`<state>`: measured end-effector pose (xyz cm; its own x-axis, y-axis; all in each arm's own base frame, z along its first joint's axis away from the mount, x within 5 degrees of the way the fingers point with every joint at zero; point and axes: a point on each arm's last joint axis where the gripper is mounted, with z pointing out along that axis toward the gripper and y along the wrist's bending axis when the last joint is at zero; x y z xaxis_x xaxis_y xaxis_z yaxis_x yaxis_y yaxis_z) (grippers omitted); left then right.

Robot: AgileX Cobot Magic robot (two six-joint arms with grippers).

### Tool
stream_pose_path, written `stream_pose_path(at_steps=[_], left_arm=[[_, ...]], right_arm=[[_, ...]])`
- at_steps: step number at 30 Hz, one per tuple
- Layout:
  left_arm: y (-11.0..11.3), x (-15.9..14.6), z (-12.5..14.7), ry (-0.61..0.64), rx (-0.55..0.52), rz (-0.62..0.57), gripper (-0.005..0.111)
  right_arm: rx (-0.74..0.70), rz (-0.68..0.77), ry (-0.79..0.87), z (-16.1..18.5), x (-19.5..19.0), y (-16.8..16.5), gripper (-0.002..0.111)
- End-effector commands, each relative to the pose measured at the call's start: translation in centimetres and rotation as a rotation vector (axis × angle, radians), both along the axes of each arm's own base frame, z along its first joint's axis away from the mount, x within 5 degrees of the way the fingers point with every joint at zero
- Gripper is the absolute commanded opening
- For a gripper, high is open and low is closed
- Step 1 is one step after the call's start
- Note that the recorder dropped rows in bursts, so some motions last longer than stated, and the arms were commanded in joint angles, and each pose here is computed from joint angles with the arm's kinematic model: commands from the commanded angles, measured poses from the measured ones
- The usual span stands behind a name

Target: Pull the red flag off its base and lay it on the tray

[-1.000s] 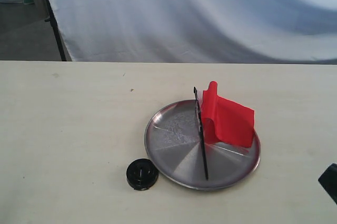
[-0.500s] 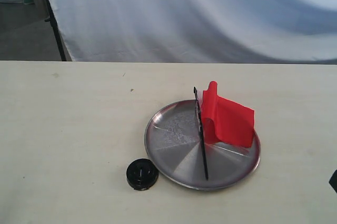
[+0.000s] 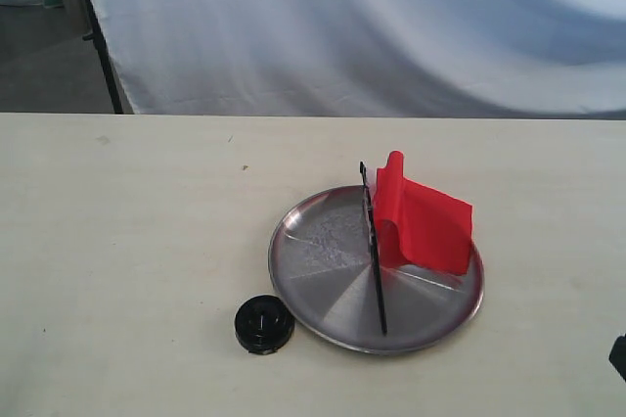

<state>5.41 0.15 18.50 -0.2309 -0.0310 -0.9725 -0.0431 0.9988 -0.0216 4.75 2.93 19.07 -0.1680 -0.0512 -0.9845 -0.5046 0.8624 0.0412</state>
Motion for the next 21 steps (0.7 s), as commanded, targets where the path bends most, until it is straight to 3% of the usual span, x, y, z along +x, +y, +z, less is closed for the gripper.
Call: stream_pose_path(at_steps=[1, 21], left_arm=[[-0.01, -0.01, -0.08, -0.001, -0.004, 0.001, 0.000], [0.02, -0.01, -0.08, 0.000, 0.005, 0.002, 0.000]], right_arm=[[-0.018, -0.021, -0.005, -0.13, 0.08, -0.23, 0.000], [-0.039, 0.008, 0.050, -0.64, -0.15, -0.05, 0.000]])
